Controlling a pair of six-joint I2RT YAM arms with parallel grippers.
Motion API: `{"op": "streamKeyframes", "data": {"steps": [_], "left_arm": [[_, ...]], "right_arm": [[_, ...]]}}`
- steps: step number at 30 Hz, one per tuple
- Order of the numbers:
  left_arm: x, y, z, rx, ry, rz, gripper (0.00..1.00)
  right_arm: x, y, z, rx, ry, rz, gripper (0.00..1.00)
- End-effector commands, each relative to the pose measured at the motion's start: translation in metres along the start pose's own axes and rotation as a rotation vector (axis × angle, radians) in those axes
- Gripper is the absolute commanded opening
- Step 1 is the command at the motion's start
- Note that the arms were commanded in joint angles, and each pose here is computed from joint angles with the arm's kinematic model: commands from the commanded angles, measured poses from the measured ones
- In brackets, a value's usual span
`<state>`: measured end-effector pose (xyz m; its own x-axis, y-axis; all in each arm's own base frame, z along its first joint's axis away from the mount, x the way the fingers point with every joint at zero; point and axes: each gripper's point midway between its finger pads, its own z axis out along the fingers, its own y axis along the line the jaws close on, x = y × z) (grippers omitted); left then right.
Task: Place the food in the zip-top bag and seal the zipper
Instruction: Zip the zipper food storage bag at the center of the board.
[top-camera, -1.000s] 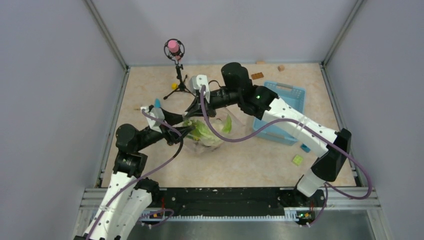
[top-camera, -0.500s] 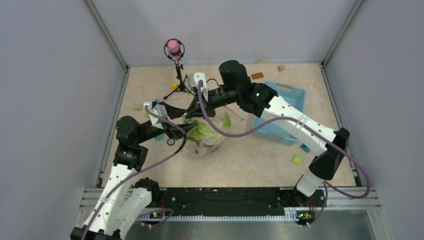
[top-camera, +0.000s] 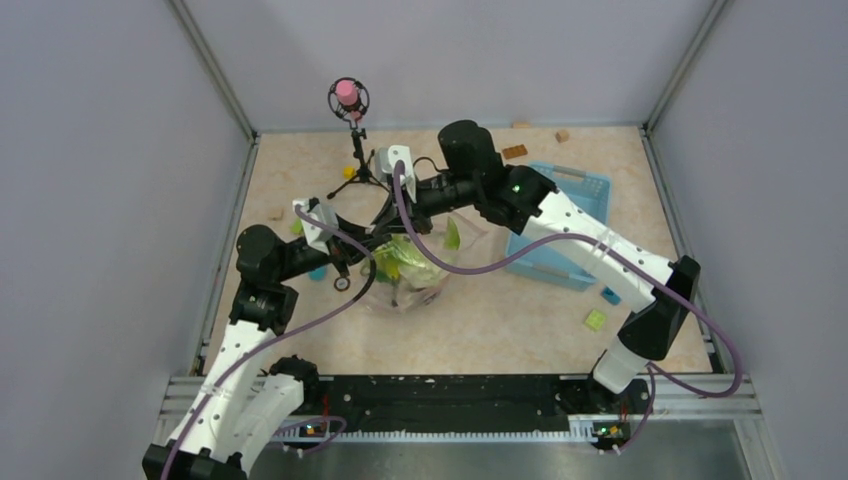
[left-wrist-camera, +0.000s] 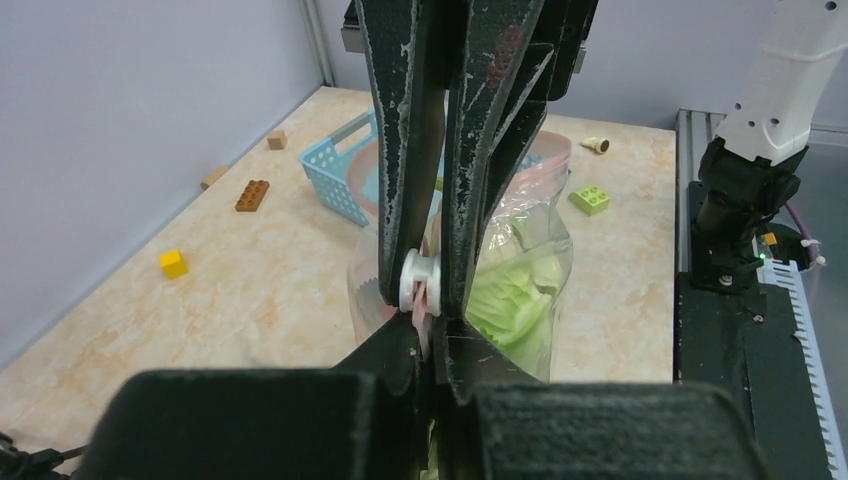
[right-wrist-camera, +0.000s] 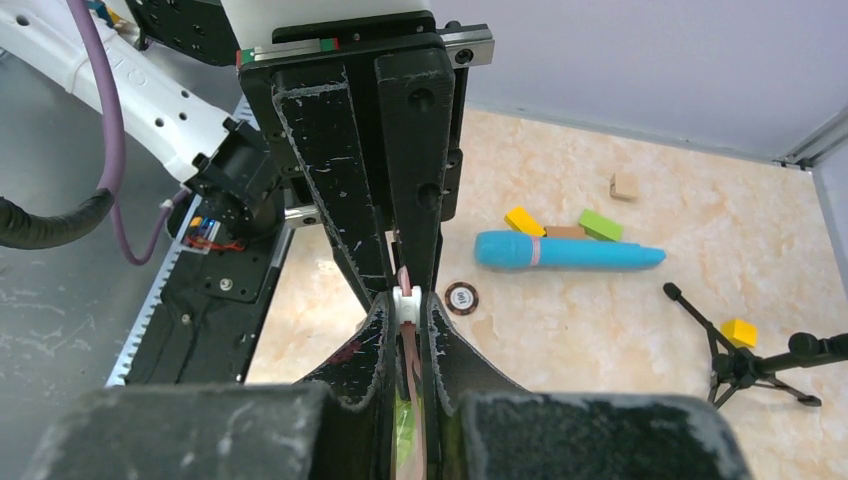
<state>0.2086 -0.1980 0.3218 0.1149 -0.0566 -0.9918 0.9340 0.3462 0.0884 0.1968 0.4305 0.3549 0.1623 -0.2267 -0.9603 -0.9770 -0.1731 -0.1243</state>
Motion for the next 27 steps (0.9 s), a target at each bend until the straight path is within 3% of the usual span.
{"op": "streamKeyframes", "data": {"steps": [1, 9, 14, 20, 27], "left_arm": [[-0.025, -0.012, -0.003, 0.032, -0.072, 0.096, 0.0], [-0.028, -0.012, -0.006, -0.002, -0.078, 0.086, 0.0], [-0.028, -0.011, -0.008, -0.024, -0.088, 0.088, 0.0], [-0.029, -0.015, -0.01, -0.024, -0.092, 0.09, 0.0], [-0.025, -0.001, -0.015, -0.128, -0.086, 0.087, 0.0]], "right_arm": [[-0.015, -0.008, -0.003, 0.062, -0.004, -0.061, 0.0], [0.014, -0.03, -0.017, 0.184, 0.084, -0.016, 0.0], [0.032, -0.043, -0.039, 0.193, 0.087, 0.056, 0.0], [0.041, -0.039, -0.047, 0.186, 0.098, 0.029, 0.0], [0.055, -0.075, -0.085, 0.433, 0.179, 0.06, 0.0]]}}
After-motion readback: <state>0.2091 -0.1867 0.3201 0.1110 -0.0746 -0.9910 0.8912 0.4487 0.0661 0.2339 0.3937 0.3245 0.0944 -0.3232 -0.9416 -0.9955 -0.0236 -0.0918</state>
